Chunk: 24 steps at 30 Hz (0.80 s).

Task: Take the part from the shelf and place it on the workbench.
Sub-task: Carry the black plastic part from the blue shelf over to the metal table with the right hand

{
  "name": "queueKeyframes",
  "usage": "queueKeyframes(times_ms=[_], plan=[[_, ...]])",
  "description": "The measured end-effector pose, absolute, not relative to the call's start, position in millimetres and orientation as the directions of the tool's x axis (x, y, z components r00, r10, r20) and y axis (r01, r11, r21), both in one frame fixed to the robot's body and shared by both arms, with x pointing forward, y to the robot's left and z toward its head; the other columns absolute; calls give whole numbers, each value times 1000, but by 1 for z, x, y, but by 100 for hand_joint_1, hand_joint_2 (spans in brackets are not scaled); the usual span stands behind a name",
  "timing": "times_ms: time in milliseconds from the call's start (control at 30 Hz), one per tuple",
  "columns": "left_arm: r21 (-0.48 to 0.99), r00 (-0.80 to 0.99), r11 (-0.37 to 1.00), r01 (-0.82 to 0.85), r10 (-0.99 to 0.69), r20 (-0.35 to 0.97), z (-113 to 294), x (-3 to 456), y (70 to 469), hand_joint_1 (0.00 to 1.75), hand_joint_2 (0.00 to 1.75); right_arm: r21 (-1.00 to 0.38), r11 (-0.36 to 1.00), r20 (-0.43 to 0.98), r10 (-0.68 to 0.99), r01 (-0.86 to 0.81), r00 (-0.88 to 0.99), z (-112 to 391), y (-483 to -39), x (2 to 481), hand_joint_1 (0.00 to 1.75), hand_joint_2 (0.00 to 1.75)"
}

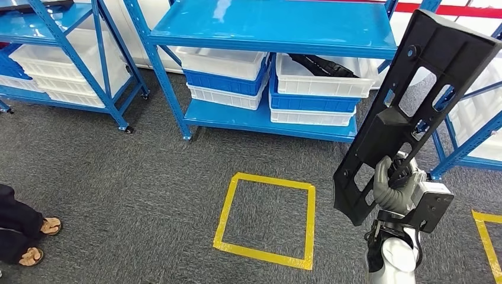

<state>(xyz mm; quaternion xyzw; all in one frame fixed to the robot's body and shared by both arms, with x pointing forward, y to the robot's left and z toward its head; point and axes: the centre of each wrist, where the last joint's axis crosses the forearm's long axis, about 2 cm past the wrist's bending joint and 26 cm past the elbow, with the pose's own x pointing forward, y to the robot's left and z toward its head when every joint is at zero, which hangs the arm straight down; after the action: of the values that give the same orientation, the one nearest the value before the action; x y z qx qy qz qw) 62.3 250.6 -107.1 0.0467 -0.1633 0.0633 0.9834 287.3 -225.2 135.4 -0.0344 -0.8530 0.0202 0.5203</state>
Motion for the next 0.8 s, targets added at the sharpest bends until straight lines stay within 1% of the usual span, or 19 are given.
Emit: queueKeyframes(times_ms=[467,800], plan=[[73,933,991,-116,84,350,-106,67,251,0,0,-73,996,876,92,57,-473,136,-232,281,175,175],[81,923,991,-105,67,379,-106,67,241,0,0,-95,992,872,121,78,-475,137,-239,281,175,175]])
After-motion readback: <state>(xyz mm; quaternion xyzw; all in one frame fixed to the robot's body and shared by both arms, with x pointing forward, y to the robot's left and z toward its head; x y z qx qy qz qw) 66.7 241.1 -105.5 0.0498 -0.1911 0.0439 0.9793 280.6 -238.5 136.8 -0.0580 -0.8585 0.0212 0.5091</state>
